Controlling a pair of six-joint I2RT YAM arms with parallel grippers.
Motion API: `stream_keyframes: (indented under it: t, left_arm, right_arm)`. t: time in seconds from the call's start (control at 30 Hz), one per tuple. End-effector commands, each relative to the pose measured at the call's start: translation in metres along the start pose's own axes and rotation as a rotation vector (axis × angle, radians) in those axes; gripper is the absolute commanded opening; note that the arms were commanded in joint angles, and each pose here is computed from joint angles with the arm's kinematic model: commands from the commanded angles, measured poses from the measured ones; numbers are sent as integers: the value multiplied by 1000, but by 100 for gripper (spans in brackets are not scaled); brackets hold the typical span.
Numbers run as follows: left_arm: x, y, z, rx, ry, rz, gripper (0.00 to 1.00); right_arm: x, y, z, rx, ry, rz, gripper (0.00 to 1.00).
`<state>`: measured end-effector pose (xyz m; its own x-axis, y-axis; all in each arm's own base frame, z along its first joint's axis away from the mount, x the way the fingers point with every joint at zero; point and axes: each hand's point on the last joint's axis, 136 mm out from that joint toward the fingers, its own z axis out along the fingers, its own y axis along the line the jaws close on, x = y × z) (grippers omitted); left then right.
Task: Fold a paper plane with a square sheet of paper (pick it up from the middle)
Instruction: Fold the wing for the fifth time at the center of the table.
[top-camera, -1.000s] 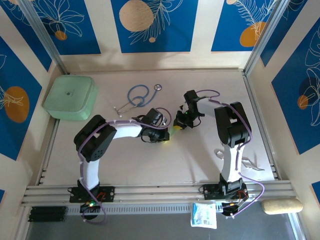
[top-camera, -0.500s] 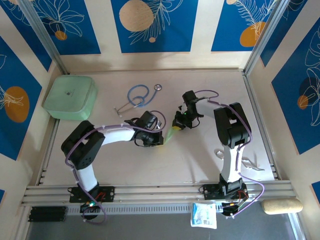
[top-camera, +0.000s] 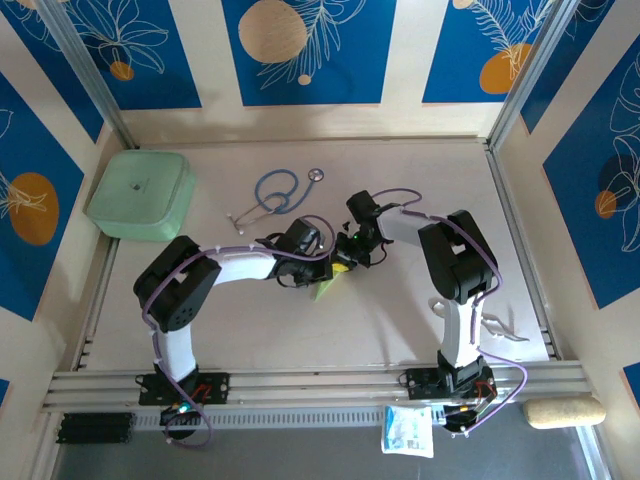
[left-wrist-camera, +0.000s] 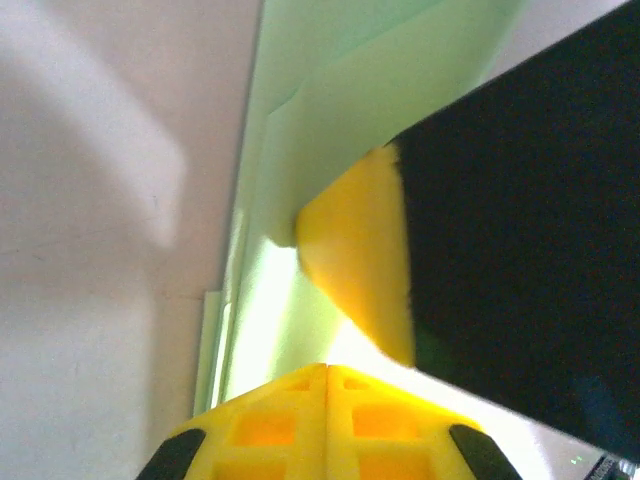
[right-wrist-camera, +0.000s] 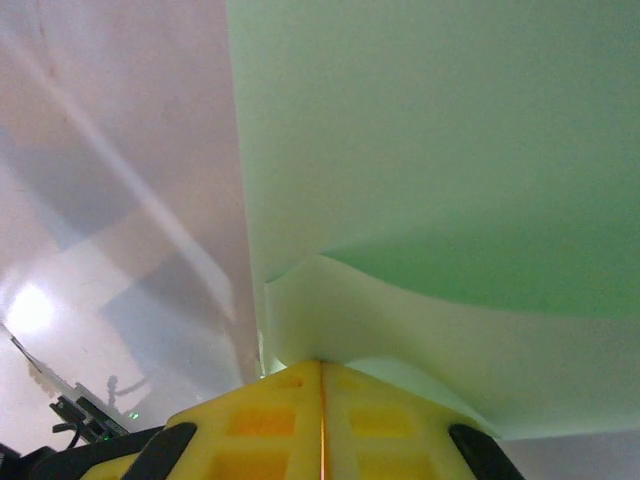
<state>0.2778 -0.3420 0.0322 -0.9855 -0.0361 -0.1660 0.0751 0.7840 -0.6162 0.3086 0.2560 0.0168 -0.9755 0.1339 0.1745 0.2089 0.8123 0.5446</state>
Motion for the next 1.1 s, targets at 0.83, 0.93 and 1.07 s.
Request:
stream_keyframes:
  t: [0.83,0.93,1.07]
  left_arm:
    - [18,48,11,-177,55,-79,0]
    - [21,50,11,-185,71,-81,0]
    - [28,58,13,-206,91,-104,0]
  right_arm:
    - [-2,1,-15,-137,-103,-264,10]
    - [-6,-8,-8,-116,-99,-250,9]
    - [-17,-22,-5,-104,-116,-222,9]
